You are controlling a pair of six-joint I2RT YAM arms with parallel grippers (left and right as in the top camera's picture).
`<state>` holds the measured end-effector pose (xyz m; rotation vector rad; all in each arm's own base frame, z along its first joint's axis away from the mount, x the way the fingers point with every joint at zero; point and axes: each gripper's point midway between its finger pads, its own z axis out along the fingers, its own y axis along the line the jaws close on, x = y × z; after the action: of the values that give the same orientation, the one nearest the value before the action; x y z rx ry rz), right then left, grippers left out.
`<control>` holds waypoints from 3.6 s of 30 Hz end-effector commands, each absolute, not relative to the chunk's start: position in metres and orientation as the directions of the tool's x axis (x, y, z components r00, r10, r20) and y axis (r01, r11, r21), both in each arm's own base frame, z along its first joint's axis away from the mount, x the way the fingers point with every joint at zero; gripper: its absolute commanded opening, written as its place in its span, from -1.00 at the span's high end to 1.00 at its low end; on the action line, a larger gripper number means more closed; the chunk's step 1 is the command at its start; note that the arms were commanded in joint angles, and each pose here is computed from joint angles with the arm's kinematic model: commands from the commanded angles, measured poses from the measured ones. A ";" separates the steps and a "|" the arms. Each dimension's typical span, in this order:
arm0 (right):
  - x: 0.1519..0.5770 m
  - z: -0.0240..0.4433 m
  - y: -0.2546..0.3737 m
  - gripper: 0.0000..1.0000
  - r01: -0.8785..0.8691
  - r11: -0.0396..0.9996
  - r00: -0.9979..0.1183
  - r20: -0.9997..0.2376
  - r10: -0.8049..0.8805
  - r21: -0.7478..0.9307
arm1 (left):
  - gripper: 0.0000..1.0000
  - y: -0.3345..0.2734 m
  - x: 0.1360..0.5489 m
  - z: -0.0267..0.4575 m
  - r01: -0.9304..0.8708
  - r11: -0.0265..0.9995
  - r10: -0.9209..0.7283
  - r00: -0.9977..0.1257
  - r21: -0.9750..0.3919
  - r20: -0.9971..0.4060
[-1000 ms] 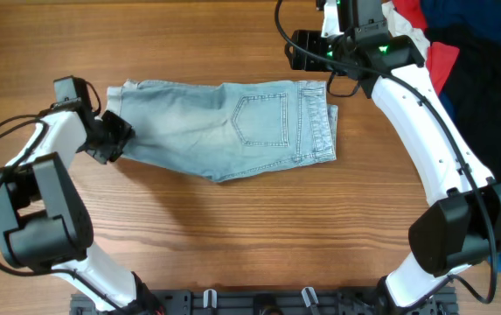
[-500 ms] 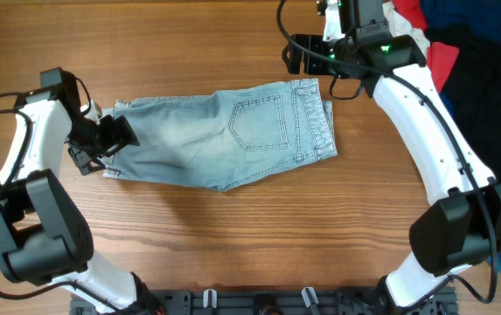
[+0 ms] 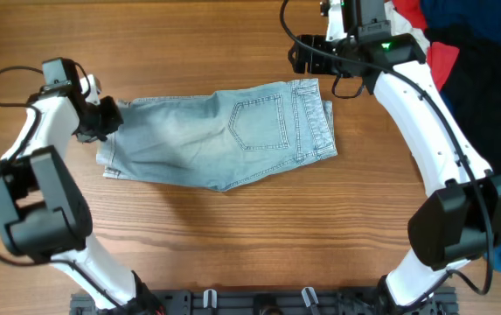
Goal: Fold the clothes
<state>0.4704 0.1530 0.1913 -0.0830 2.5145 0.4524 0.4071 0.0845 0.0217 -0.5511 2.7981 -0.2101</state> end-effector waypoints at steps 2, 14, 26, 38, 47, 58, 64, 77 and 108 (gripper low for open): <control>0.472 0.180 0.154 -0.76 -0.163 0.941 -0.841 -0.540 0.024 0.296 | 0.92 0.079 0.409 -0.023 -0.319 0.944 -0.329 -0.923 -0.084 -0.199; 0.457 0.168 0.145 -0.71 -0.123 0.952 -0.882 -0.470 0.025 0.281 | 0.88 0.042 0.492 -0.016 -0.199 0.973 -0.230 -0.846 -0.114 -0.481; 0.404 0.104 0.091 -0.70 -0.020 0.955 -0.975 -0.216 0.047 0.297 | 0.91 0.070 0.439 0.027 -0.179 0.981 -0.195 -0.922 -0.079 -0.335; 0.393 0.077 0.084 -0.71 -0.004 0.928 -0.982 -0.178 0.068 0.373 | 0.92 0.077 0.446 -0.016 -0.098 0.993 -0.114 -0.941 -0.065 -0.319; 0.380 0.037 0.079 -0.69 0.027 0.935 -0.981 -0.168 0.092 0.354 | 0.92 0.077 0.442 -0.041 -0.146 0.986 -0.163 -0.947 -0.083 -0.275; 0.369 -0.006 0.104 -0.48 0.087 0.919 -0.973 -0.164 0.161 0.385 | 0.92 0.077 0.444 -0.041 -0.177 0.980 -0.196 -0.940 -0.091 -0.278; 0.357 -0.038 0.111 -0.01 0.252 0.929 -0.955 -0.088 0.284 0.273 | 0.92 0.077 0.443 -0.041 -0.183 0.979 -0.202 -0.940 -0.093 -0.276; 0.389 0.059 0.033 0.91 0.216 0.893 -0.927 -0.203 0.314 0.395 | 0.92 0.043 0.425 -0.046 -0.211 0.969 -0.232 -0.957 -0.131 -0.173; 0.404 0.193 0.294 0.91 -0.410 0.784 -0.844 -0.520 -0.132 0.466 | 0.20 -0.066 0.392 0.052 -0.268 0.918 -0.307 -0.947 -0.293 -0.098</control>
<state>0.3993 0.2756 0.1933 -0.4187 2.5234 0.7606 0.3904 -0.0741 0.0130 -0.4369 3.0200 -0.3895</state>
